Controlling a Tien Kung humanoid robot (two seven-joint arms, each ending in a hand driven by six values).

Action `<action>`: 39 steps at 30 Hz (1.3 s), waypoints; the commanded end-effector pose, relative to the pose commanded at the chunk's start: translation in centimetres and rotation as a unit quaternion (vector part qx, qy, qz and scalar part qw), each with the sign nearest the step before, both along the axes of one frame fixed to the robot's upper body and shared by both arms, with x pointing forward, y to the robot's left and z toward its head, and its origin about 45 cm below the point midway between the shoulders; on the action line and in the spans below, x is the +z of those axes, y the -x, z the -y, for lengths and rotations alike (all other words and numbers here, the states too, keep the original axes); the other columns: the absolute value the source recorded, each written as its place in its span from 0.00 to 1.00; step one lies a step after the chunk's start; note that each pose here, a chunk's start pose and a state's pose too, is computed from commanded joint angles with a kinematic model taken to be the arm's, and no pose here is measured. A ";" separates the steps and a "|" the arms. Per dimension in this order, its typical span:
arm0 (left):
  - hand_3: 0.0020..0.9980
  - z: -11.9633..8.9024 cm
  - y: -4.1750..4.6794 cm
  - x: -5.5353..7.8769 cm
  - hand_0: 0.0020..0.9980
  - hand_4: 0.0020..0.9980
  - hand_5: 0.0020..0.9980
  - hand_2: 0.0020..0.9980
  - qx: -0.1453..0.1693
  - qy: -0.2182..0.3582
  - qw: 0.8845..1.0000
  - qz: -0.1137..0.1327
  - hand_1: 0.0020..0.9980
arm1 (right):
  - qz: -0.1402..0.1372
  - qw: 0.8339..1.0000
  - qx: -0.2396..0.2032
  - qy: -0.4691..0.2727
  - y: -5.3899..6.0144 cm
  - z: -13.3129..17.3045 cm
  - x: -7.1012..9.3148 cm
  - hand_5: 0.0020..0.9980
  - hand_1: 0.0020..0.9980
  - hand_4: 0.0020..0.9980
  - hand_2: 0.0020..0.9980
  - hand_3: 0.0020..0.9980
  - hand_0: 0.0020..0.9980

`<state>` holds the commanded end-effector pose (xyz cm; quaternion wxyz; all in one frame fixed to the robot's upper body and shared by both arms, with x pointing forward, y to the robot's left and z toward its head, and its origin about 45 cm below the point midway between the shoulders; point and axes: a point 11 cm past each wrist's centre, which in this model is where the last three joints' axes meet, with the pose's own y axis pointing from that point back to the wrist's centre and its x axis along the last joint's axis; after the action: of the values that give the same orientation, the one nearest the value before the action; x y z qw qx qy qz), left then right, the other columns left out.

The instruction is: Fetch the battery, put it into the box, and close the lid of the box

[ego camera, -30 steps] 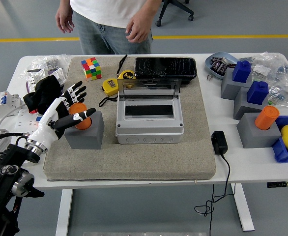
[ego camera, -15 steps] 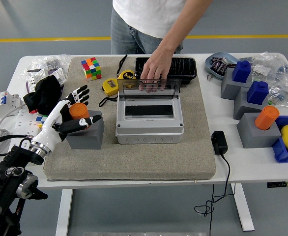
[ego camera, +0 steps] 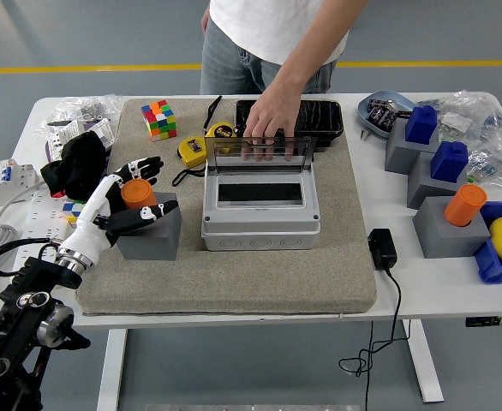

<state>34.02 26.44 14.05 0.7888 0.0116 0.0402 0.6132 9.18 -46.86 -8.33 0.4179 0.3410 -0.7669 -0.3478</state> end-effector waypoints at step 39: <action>0.19 0.0 -0.64 0.0 0.15 1.00 0.00 0.19 0.040 -0.013 0.999 0.003 0.19 | 0.005 1.000 -0.007 0.004 -0.3 0.5 0.3 1.00 0.81 1.00 0.78 0.81 0.84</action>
<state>34.66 26.48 14.05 0.7633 0.0179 0.0305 0.6450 9.51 -47.34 -8.04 0.4127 0.3360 -0.7728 -0.3457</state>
